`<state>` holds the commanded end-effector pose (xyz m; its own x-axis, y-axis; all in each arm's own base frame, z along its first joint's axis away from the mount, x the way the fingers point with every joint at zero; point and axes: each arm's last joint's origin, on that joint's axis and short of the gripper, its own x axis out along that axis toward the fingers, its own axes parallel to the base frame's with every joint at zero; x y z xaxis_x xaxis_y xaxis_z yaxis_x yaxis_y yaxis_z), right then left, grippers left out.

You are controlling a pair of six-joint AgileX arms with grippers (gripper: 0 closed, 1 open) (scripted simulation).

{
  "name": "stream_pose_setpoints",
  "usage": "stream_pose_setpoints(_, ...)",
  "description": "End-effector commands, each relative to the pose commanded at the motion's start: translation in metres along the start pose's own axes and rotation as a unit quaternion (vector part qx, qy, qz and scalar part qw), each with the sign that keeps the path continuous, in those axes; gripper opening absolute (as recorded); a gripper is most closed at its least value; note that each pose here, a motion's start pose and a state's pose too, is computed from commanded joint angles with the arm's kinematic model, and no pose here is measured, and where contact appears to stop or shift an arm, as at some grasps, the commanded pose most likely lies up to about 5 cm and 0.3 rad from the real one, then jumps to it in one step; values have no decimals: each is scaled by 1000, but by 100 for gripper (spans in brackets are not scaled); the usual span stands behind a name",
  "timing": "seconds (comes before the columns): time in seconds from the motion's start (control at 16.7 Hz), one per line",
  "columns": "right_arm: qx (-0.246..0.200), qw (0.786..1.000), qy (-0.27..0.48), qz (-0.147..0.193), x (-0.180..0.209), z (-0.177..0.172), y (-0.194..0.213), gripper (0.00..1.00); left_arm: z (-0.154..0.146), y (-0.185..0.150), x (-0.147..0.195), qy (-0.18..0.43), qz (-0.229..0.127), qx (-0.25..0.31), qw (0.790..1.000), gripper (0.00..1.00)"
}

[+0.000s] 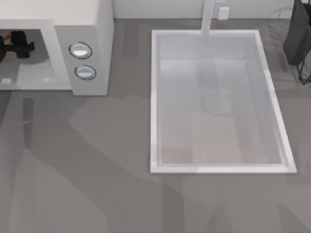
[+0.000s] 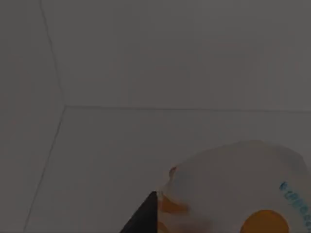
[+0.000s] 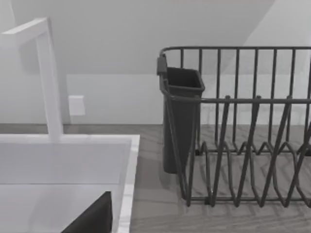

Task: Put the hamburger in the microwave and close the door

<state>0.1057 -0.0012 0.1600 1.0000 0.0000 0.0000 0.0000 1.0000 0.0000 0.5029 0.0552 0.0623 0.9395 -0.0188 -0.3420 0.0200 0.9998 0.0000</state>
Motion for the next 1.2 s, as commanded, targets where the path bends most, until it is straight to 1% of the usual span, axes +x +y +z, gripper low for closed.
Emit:
stream_pose_setpoints(0.12,0,1000,0,0,0,0,0,100,0,0,0,0,0,0,1000,98)
stream_pose_setpoints(0.18,0,1000,0,0,0,0,0,100,0,0,0,0,0,0,1000,100)
stream_pose_setpoints(0.6,0,1000,0,0,0,0,0,100,0,0,0,0,0,0,1000,100)
stream_pose_setpoints(0.66,0,1000,0,0,0,0,0,100,7,14,-34,-4,15,-6,1000,100)
stream_pose_setpoints(0.78,0,1000,0,0,0,0,0,100,7,15,-37,-7,16,-5,1000,100)
stream_pose_setpoints(0.9,0,1000,0,0,0,0,0,100,7,18,-48,-12,17,-4,1000,100)
stream_pose_setpoints(1.02,0,1000,0,0,0,0,0,100,1,21,-66,-13,17,-4,1000,100)
stream_pose_setpoints(1.2,0,1000,0,0,0,0,0,100,-18,22,-107,-5,15,-6,1000,100)
